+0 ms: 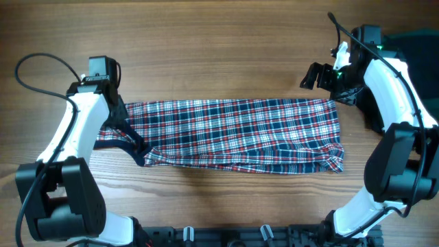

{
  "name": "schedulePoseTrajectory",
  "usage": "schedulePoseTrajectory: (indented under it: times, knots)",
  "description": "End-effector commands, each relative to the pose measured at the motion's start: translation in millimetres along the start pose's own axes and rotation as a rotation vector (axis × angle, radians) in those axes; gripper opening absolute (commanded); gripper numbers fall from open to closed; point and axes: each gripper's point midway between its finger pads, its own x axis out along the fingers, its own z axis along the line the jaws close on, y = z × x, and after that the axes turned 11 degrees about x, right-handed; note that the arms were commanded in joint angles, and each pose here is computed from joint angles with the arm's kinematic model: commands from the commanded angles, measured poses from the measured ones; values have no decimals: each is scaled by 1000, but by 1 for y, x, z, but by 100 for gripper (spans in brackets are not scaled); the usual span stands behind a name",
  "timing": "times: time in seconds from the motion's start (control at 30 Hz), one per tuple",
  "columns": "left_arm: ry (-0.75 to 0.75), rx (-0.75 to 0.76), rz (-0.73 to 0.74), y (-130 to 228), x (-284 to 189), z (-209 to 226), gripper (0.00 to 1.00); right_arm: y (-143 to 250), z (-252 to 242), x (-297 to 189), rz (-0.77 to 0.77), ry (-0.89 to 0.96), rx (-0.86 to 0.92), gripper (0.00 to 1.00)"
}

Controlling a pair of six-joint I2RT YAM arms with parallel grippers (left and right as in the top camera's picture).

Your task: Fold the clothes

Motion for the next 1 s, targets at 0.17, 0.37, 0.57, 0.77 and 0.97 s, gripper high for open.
schedulePoseTrajectory:
  times: [0.17,0.37,0.57,0.77,0.97]
  knots:
    - [-129,-220,57,15,-1,44,18,0,8,-7,-3,-23,-24,100]
    - [-140,-293,85,21,4,61,35,1,7,-7,2,-22,-18,100]
    - [-87,-343,-23,0,-25,47,18,3,9,-7,9,-34,-15,100]
    - [364,-223,-297,-48,-113,-52,4,3,10,-7,9,-34,4,100]
    - [405,-169,-135,-46,-54,-96,4,9,11,-7,38,-47,7,100]
